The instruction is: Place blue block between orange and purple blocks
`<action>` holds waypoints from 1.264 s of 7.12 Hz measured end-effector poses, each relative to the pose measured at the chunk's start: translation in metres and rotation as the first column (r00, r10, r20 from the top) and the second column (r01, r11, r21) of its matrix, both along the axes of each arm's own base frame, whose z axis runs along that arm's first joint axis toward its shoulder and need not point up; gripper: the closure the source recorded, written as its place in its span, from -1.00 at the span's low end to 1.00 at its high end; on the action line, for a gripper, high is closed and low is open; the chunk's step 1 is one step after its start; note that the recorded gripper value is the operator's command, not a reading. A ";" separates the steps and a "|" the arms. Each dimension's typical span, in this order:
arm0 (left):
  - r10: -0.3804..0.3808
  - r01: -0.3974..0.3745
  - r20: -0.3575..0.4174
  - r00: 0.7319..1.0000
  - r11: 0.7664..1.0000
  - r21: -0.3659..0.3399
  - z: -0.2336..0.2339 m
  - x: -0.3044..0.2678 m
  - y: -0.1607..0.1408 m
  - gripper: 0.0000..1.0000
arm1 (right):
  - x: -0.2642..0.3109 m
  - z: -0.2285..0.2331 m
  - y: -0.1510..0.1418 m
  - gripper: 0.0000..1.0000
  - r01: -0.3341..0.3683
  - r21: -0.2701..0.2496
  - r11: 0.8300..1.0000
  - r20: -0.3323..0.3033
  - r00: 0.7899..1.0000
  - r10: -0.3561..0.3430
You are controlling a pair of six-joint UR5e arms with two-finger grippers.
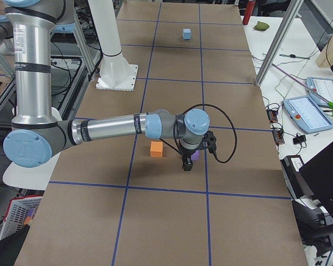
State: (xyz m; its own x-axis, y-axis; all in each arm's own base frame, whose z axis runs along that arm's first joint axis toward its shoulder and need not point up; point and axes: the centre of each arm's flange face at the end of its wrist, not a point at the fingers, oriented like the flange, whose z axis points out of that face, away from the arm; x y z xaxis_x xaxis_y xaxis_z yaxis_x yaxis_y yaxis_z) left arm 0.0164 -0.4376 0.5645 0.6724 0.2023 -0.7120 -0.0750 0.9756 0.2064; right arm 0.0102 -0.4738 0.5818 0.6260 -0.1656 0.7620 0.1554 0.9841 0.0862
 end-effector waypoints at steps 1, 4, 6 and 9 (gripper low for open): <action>0.001 -0.001 -0.012 1.000 0.999 -0.042 -0.006 0.029 -0.002 -1.00 | -0.001 -0.001 0.000 -1.00 0.001 0.001 1.000 0.006 1.000 -0.001; -0.092 0.085 -0.023 0.995 0.972 -0.217 -0.040 0.129 -0.038 -1.00 | -0.003 -0.007 -0.003 -1.00 0.006 0.014 1.000 0.025 1.000 -0.006; -0.121 0.125 0.031 0.992 0.956 -0.266 -0.042 0.189 -0.064 -1.00 | -0.005 -0.006 -0.005 -1.00 0.009 0.012 1.000 0.026 1.000 -0.010; -0.081 0.099 0.072 0.994 0.948 -0.302 -0.018 0.231 -0.065 -1.00 | -0.005 -0.004 -0.003 -1.00 0.012 0.008 1.000 0.027 1.000 -0.013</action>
